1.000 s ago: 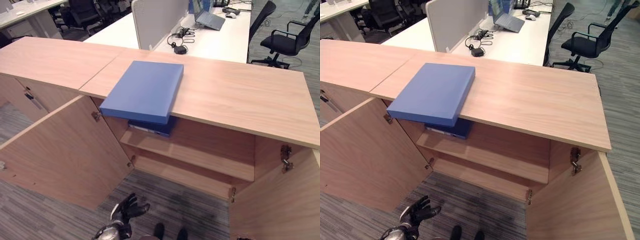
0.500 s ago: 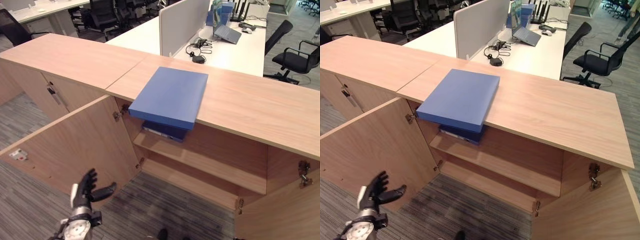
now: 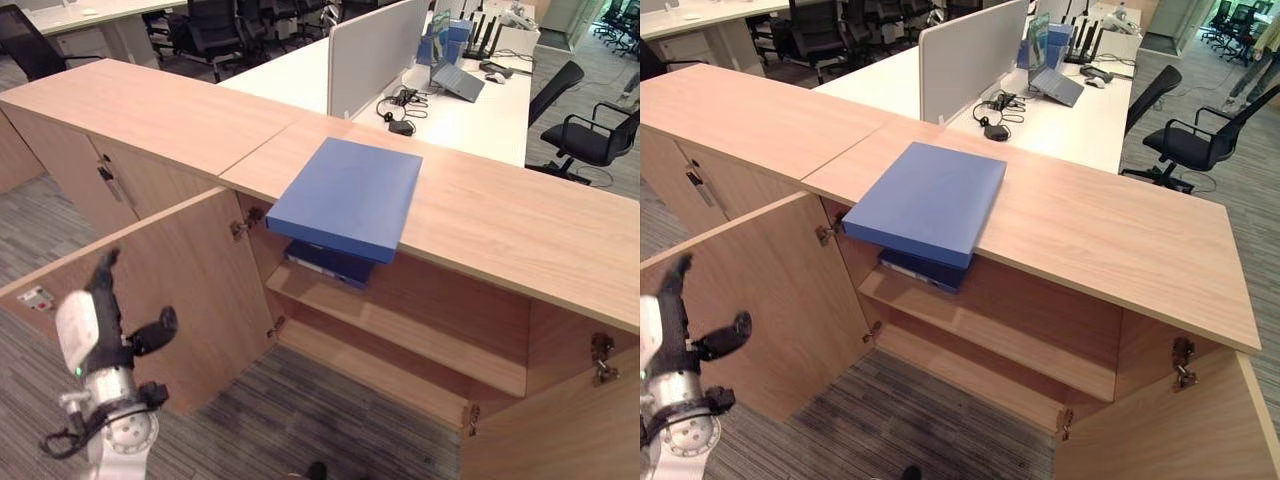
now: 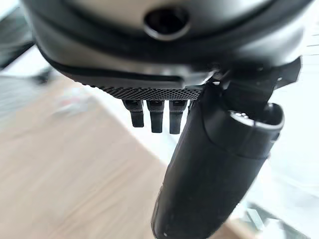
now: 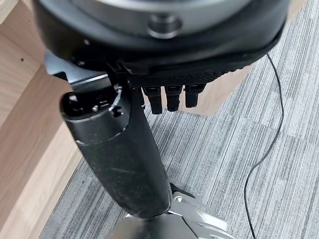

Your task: Put the empty folder in the office cabinet

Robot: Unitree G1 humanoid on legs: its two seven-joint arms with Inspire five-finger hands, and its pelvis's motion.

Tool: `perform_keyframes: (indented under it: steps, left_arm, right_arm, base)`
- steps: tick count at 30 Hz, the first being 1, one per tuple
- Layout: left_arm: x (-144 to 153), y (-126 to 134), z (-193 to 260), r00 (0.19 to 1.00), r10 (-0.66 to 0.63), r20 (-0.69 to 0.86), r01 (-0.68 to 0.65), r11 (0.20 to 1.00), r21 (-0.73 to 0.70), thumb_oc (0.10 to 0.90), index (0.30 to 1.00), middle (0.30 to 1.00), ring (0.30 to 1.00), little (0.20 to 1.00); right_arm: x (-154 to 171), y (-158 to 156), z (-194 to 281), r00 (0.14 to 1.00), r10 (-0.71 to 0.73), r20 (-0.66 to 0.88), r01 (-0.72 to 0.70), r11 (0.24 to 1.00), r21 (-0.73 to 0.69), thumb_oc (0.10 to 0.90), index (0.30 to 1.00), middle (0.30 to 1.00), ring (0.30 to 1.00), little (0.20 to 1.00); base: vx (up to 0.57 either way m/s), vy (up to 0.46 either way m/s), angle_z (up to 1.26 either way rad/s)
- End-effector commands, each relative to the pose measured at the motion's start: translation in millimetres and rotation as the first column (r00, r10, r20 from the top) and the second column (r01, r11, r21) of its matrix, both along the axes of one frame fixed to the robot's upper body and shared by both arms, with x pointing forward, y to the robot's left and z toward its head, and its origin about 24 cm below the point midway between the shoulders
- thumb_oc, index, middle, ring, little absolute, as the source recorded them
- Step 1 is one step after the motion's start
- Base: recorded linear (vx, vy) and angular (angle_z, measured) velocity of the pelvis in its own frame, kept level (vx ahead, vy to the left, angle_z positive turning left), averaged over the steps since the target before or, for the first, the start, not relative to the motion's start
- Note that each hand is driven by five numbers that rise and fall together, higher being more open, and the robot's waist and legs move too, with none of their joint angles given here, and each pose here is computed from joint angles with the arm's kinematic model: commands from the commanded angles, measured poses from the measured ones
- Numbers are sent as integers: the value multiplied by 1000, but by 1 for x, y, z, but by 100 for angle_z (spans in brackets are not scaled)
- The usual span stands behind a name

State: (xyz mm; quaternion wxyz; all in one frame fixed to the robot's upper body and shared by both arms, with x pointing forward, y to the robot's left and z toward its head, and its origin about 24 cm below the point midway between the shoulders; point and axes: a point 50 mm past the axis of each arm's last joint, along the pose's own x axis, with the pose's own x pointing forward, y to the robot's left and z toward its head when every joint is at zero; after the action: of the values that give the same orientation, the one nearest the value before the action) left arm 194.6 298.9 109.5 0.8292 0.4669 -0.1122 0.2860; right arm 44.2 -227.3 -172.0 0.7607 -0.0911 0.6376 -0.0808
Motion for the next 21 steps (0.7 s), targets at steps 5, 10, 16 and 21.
perform_keyframes:
  steps: [5,10,16,21]
  left_arm:
    - [17,-58,89,884,-389,260,251,863,438,800,900,900,900,900]
    - [21,-74,94,848,-473,238,319,815,483,800,900,900,900,900]
    - [24,-93,94,791,-583,187,453,763,461,800,900,900,900,900]
    - [26,-100,93,752,-644,140,547,729,411,800,900,900,900,900]
  right_arm:
    - [17,-7,3,988,157,-7,-157,985,-68,800,900,900,900,900]
    - [13,-11,4,984,174,-36,-176,981,-81,800,900,900,900,900]
    - [13,-21,6,985,169,-45,-173,979,-104,800,900,900,900,900]
    - [16,-25,8,986,164,-40,-168,980,-108,800,900,900,900,900]
  base:
    - [0,0,0]
    - [6,6,-1]
    - [0,0,0]
    - [0,0,0]
